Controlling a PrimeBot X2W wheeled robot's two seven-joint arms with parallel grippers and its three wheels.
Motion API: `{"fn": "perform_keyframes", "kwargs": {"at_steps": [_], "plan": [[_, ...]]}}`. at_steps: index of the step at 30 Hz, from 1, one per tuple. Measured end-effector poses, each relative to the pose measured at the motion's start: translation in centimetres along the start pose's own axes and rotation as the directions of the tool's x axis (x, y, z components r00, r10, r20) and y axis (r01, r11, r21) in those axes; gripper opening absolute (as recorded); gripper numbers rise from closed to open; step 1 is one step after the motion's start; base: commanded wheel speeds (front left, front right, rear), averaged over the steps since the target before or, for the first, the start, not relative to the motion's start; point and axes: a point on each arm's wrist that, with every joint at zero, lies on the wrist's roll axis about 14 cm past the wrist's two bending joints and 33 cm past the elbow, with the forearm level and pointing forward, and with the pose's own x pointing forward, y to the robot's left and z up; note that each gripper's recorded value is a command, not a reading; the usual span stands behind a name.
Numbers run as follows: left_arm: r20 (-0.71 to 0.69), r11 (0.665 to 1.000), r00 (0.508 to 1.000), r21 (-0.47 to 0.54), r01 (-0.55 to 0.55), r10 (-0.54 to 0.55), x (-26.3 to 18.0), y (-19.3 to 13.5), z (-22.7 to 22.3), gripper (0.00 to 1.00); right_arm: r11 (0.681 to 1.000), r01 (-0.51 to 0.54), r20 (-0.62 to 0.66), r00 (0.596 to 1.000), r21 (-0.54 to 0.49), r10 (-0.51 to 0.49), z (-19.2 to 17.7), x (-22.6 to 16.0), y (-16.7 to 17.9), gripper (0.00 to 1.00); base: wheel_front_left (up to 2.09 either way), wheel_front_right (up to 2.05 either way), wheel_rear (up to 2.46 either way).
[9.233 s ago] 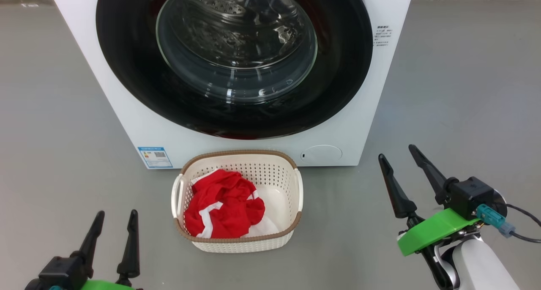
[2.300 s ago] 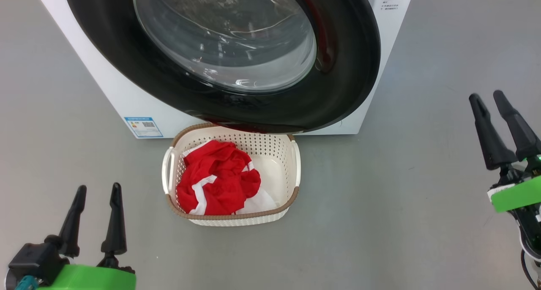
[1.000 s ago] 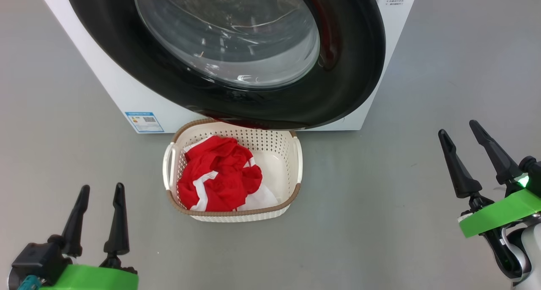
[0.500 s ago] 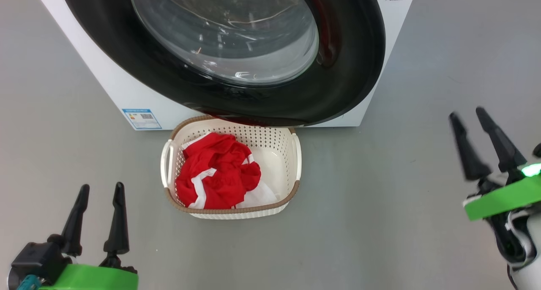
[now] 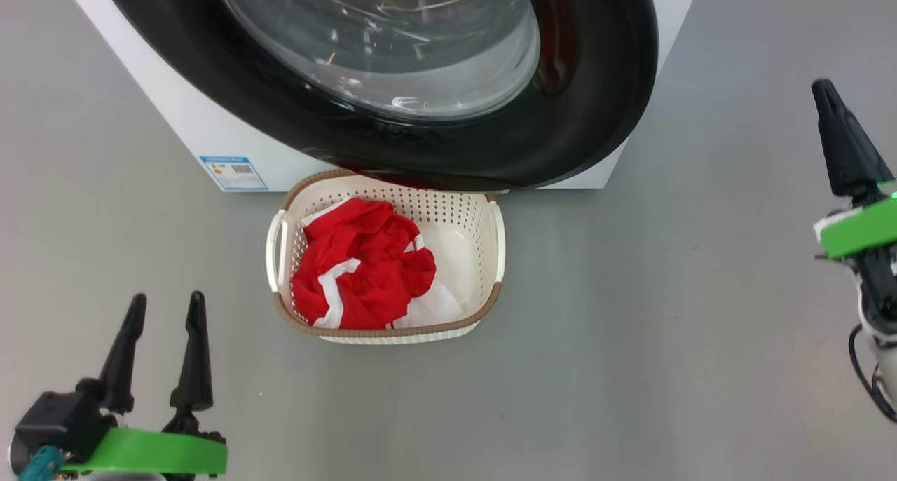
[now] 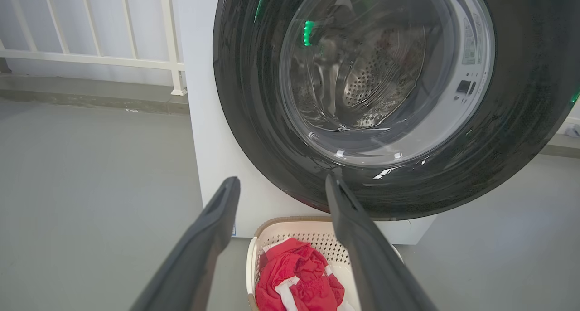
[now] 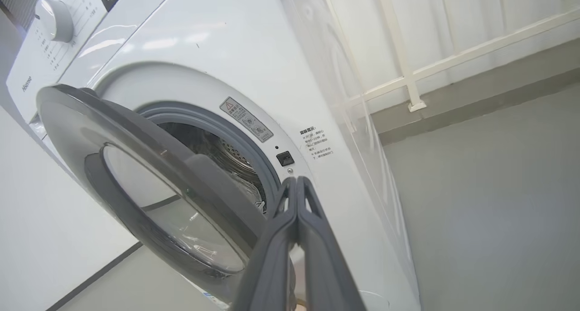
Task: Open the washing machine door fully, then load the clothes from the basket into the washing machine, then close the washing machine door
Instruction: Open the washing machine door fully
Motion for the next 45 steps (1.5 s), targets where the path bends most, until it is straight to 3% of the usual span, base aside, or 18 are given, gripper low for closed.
{"fn": "perform_keyframes", "kwargs": {"at_steps": [6,14,26,37,45], "plan": [[-0.007,1.0,1.0,0.005,-0.005,0.005,0.4,0.3,-0.3,1.0,0.986,0.015,-0.086,0.996,0.165,-0.001,-0.2,2.6,-0.2,0.0,0.0,0.0,0.0],[-0.01,1.0,1.0,0.01,-0.011,0.012,0.8,0.7,-0.4,1.0,0.94,0.025,-0.226,0.972,0.341,0.057,-1.4,5.1,0.6,0.0,0.0,0.0,0.0],[-0.02,1.0,1.0,0.018,-0.015,0.015,1.6,1.1,-0.9,1.0,0.89,0.061,-0.332,0.938,0.451,0.104,-3.6,7.9,1.0,0.0,0.0,0.0,0.0],[-0.031,0.999,0.999,0.022,-0.042,0.043,0.9,2.0,-1.1,1.0,0.82,0.076,-0.379,0.908,0.567,0.178,-5.4,9.4,2.7,0.0,0.0,0.0,0.0],[-0.043,0.998,0.998,0.025,-0.051,0.052,0.8,2.4,-1.4,1.0,0.815,0.075,-0.434,0.872,0.575,0.225,-6.7,10.1,4.0,0.0,0.0,0.0,0.0]]}}
